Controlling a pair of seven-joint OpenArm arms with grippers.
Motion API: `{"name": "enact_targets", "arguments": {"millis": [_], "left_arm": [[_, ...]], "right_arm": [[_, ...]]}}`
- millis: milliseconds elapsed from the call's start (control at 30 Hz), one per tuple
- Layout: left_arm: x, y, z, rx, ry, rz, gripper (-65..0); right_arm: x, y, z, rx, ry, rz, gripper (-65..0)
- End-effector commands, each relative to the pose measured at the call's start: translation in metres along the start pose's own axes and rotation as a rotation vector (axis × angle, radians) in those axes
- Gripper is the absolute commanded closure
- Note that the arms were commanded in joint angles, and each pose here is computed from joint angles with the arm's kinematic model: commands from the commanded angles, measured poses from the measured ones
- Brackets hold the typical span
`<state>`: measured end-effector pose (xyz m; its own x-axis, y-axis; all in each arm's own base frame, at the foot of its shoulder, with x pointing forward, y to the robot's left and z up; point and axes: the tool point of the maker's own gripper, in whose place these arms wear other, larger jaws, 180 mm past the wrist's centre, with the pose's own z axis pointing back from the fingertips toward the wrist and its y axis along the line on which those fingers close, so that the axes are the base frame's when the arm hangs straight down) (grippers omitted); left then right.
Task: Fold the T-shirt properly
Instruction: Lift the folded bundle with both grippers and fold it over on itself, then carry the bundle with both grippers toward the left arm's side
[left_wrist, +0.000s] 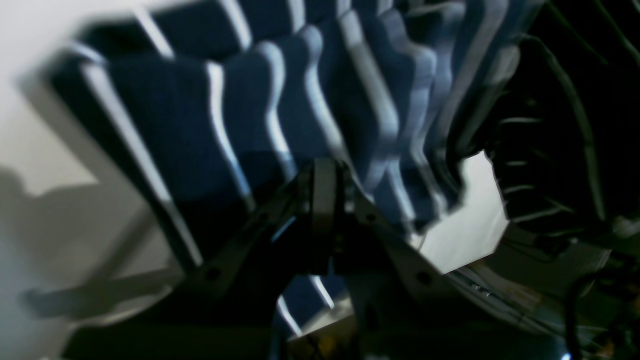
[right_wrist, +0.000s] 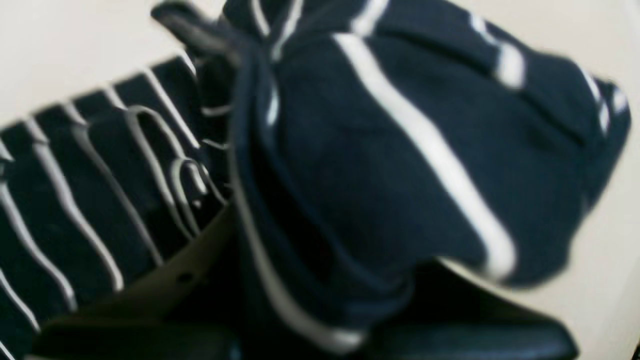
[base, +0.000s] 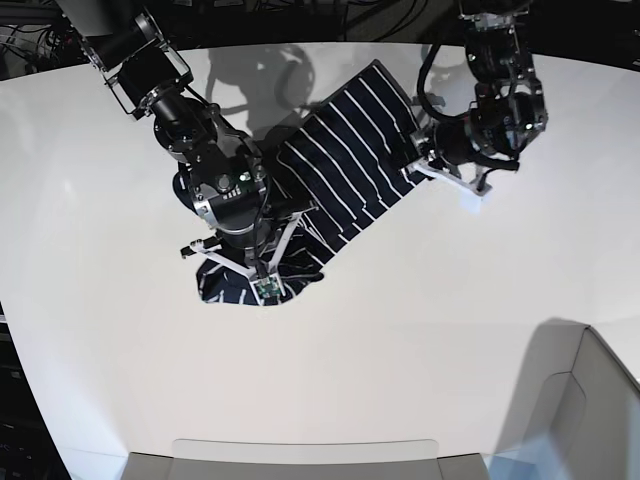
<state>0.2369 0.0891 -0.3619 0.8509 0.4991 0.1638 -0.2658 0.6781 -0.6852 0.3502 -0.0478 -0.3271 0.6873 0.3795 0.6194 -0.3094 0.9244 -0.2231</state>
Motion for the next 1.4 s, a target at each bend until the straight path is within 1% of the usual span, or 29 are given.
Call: {"name": "enact_targets", "arguments": {"millis": [0, 67, 133, 167, 233, 333, 400, 533, 667, 767, 900, 967, 1133, 1233, 1367], "left_arm": [[0.003, -0.003, 0.015, -0.013, -0.038, 0.010, 0.0], [0.010, 0.012, 0.042, 0.028, -0.123, 0.034, 0.0], [0.011, 0.033, 0.054, 0.074, -0.152, 0.077, 0.0], [0.006, 0.045, 0.056, 0.101, -0.146, 0.098, 0.0], [-0.007, 0.058, 0.054, 0.127, -0.105, 0.119, 0.0], [-0.023, 0.052, 0.038, 0.115, -0.030, 0.105, 0.0], [-0.035, 0.050, 0.020, 0.103, 0.041, 0.112, 0.0], [-0.038, 0.053, -0.006, 0.089, 0.118, 0.148, 0.0], [-0.038, 0.054, -0.010, 0.087, 0.127, 0.157, 0.0], [-0.037, 0.052, -0.010, 0.083, 0.125, 0.156, 0.0], [-0.030, 0.046, -0.012, 0.068, 0.114, 0.148, 0.0], [-0.030, 0.047, -0.011, 0.069, 0.114, 0.150, 0.0], [-0.030, 0.050, -0.008, 0.075, 0.106, 0.155, 0.0], [-0.038, 0.060, -0.005, 0.094, 0.117, 0.176, 0.0], [-0.024, 0.075, 0.017, 0.122, 0.030, 0.212, 0.0]], "right_arm": [[0.018, -0.008, 0.006, -0.024, -0.056, -0.005, 0.0], [0.019, -0.007, 0.006, -0.021, -0.059, -0.004, 0.0], [0.019, -0.006, 0.006, -0.021, -0.058, -0.003, 0.0], [0.017, -0.003, 0.006, -0.015, -0.055, 0.008, 0.0], [0.014, 0.002, 0.006, -0.008, -0.051, 0.032, 0.0], [0.011, 0.015, 0.006, 0.014, -0.046, 0.070, 0.0], [0.006, 0.033, 0.008, 0.045, -0.045, 0.118, 0.0], [-0.002, 0.064, 0.013, 0.100, -0.048, 0.209, 0.0], [-0.009, 0.091, 0.018, 0.152, -0.053, 0.277, 0.0], [-0.005, 0.109, 0.021, 0.185, -0.059, 0.275, 0.0], [-0.002, 0.122, 0.010, 0.191, -0.041, 0.273, 0.0], [-0.008, 0.133, 0.003, 0.197, -0.022, 0.302, -0.2], [-0.017, 0.154, 0.001, 0.222, -0.032, 0.376, -7.5], [-0.017, 0.160, 0.003, 0.238, -0.042, 0.374, -13.1], [-0.012, 0.162, 0.005, 0.250, -0.072, 0.377, -19.9]]}}
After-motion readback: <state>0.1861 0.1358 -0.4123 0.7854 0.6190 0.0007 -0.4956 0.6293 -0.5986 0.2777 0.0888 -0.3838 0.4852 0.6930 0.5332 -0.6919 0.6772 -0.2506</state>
